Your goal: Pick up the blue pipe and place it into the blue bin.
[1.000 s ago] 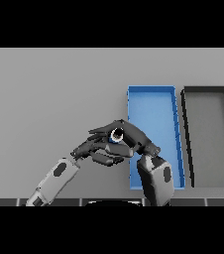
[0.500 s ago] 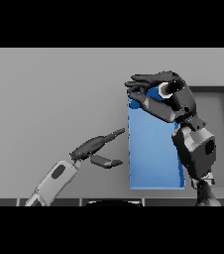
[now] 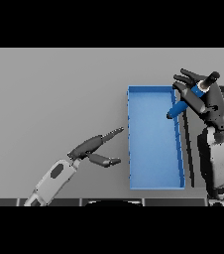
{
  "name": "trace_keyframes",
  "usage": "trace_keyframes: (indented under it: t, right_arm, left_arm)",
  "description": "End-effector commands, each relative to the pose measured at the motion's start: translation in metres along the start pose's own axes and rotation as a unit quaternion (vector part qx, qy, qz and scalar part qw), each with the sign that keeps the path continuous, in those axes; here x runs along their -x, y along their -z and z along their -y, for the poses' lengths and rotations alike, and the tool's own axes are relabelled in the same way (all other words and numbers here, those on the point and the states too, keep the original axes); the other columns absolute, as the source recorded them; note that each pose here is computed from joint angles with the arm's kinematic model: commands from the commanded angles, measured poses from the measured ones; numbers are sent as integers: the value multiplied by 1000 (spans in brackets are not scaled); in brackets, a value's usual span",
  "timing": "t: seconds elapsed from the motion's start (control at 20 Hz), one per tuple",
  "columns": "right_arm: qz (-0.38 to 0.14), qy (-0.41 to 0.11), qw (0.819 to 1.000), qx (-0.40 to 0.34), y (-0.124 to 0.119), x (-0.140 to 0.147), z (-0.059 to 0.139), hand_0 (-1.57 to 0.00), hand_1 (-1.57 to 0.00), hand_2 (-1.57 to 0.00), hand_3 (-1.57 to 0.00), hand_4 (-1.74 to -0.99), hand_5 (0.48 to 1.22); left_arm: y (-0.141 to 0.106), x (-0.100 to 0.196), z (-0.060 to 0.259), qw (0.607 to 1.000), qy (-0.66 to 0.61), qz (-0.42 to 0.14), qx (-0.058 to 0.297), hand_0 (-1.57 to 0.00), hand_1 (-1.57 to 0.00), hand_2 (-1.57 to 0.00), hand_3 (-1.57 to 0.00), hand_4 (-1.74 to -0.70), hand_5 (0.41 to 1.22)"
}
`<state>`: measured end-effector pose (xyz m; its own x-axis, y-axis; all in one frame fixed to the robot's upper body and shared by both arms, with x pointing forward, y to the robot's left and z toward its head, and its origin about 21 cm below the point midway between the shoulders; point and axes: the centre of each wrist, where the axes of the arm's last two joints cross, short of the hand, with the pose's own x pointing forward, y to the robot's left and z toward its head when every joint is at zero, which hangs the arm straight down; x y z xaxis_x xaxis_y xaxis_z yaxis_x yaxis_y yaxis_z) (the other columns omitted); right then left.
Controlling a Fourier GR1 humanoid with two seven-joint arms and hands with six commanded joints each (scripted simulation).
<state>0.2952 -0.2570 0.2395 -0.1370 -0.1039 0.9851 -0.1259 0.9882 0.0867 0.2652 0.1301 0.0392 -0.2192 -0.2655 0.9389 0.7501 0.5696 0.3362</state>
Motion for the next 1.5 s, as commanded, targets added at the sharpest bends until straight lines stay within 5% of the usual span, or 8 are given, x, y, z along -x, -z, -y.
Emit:
trace_keyframes:
  t: [0.0, 0.35, 0.55, 0.65, 0.8, 0.95, 1.2, 1.45]
  right_arm:
    - [-19, 5, 1000, 14, -3, 12, 3, -1571, -1571, -1571, -1571, -1740, 1122]
    - [-186, 35, 978, 84, -38, 91, 11, -1571, -1571, -1571, -1571, -1741, 1122]
    - [-253, 31, 963, 86, -54, 121, 12, -1571, -1571, -1571, -1571, -1591, 1114]
    - [-311, 34, 945, 97, -60, 143, 13, -1563, -1459, -1393, -1122, -1547, 1133]
    - [-364, 39, 925, 105, -61, 157, 15, -836, -746, -712, -574, -1392, 1176]
    - [-398, 7, 913, 84, -55, 159, 14, -427, -382, -364, -293, -1242, 1081]
    - [-433, -71, 896, 61, -59, 168, 7, -139, -124, -119, -95, -1131, 857]
    - [-442, -112, 888, 65, -55, 177, 8, -45, -40, -38, -31, -1124, 717]
  left_arm:
    - [-1, -1, 0, 1000, -6, -1, 0, 1, 1, 1, 1, -894, 483]
    - [0, 1, -1, 1000, -1, 1, -2, 1, 1, 1, 1, -881, 463]
    - [2, -1, 4, 1000, -6, 3, -1, 1, 1, 1, 1, -884, 460]
    - [3, -4, 3, 1000, -5, 1, -1, 1, 1, 1, 1, -886, 455]
    - [3, -3, 4, 1000, -2, -1, -1, 1, 1, 1, 1, -885, 453]
    - [1, -1, 9, 1000, -7, -10, 0, 1, 1, 1, 1, -889, 453]
    - [1, -4, 2, 1000, -5, -4, -2, 1, 1, 1, 1, -897, 450]
    - [4, -1, 7, 1000, -10, -5, 2, 1, 1, 1, 1, -912, 458]
